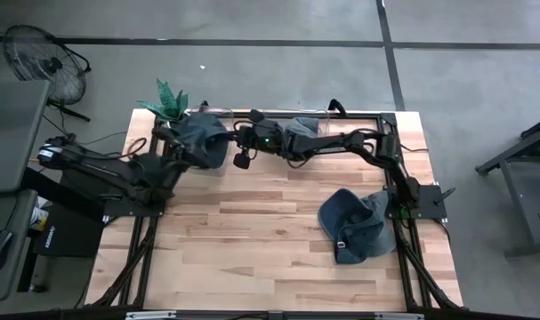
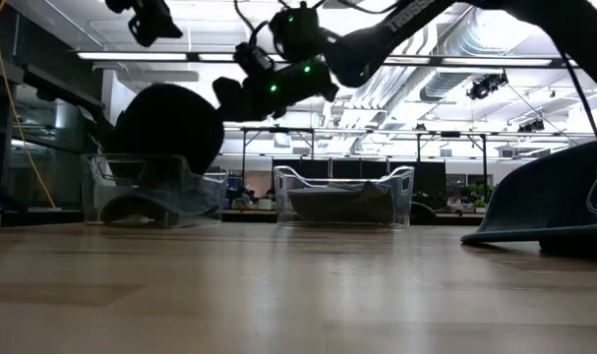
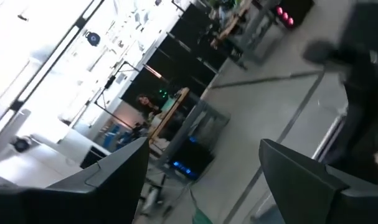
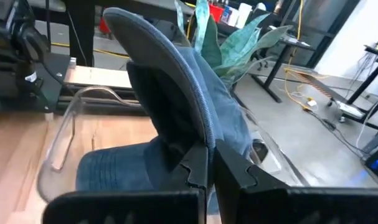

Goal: Pick & Place hat
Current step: Put the top blue cap into the left transparent bin

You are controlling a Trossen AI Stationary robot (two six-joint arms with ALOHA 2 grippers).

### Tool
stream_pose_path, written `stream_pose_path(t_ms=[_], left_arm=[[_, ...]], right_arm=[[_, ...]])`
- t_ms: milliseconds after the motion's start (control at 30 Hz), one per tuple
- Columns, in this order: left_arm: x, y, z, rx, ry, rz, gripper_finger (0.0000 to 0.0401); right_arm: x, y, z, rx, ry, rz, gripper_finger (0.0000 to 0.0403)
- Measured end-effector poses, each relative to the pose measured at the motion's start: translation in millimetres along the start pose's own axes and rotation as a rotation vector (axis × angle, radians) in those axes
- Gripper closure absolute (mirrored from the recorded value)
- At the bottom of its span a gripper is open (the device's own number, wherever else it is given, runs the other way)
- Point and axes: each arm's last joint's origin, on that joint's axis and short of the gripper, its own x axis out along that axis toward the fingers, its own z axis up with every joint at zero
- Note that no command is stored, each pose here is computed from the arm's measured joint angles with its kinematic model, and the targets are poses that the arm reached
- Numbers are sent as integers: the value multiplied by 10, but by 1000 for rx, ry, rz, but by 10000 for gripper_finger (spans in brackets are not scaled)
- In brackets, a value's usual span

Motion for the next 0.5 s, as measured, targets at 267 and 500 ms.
stream_pose_path(t_ms=[267, 500], left_arm=[[-14, 165, -47, -129, 6, 12, 103], [-12, 127, -54, -146, 40, 26, 103]], right_arm=[[264, 65, -155, -9, 99, 49, 401], [287, 127, -258, -40, 225, 67, 402]])
